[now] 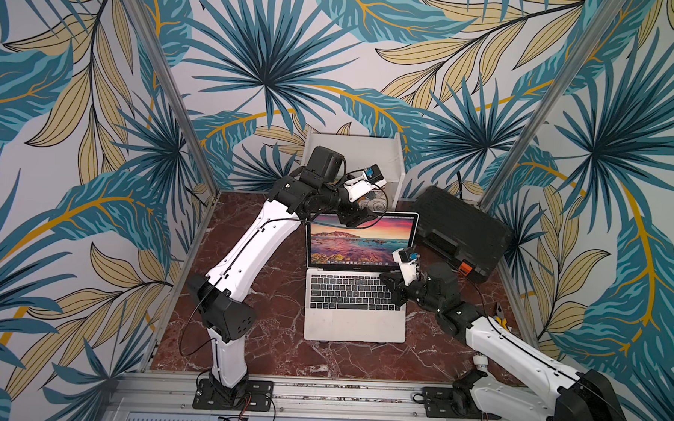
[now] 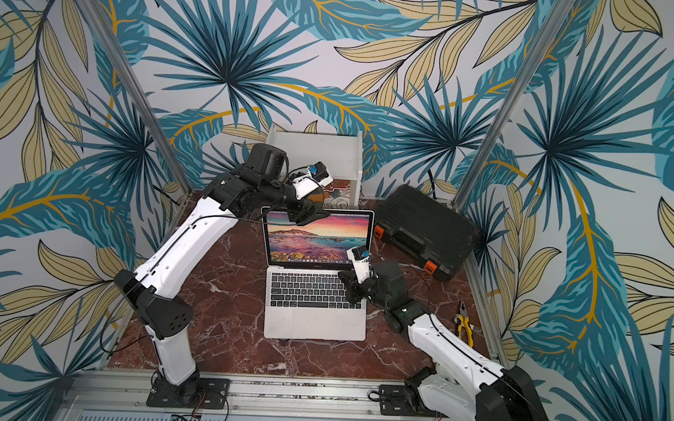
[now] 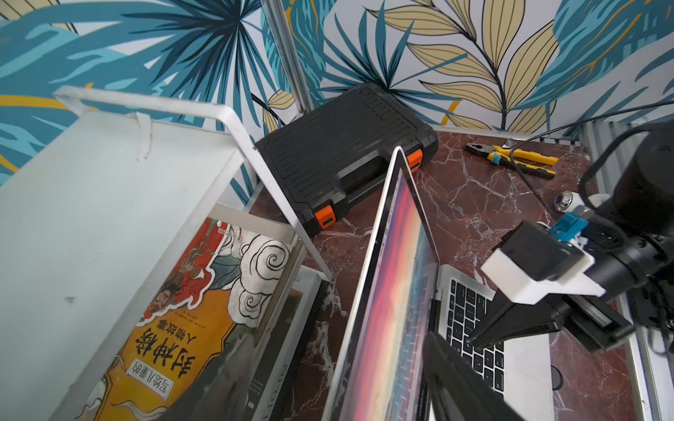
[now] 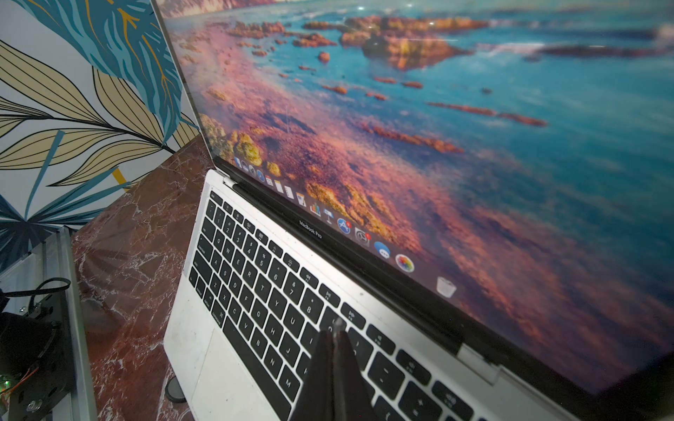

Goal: Close the laptop lid and set it aside
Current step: Close the lid of the laptop.

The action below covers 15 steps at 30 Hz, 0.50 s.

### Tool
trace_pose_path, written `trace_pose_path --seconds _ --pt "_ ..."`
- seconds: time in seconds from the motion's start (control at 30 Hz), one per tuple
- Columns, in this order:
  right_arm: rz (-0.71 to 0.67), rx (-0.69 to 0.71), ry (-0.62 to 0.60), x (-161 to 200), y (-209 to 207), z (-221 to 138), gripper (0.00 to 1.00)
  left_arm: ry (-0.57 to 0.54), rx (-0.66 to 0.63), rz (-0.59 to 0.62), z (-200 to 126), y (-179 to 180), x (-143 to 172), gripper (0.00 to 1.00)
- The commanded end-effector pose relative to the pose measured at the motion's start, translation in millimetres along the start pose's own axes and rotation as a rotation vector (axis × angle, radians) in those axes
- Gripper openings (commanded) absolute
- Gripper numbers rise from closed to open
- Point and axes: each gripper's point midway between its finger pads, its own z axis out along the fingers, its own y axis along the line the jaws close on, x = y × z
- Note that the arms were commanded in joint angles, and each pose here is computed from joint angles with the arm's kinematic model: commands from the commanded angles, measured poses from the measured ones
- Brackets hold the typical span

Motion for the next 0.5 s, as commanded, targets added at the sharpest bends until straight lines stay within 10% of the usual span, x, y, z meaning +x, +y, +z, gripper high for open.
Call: trace_pose_path --seconds 0.0,0.47 --pt "-0.018 0.0 0.007 -0.4 1.5 0.0 0.01 -0.012 0.055 0.045 -4.4 -13.3 -2.1 0.78" --pt "-0.023 -0.026 -0.016 -6.3 8.2 -5.8 0.01 0.063 0.076 0.042 19.1 -6.7 19.6 0.78"
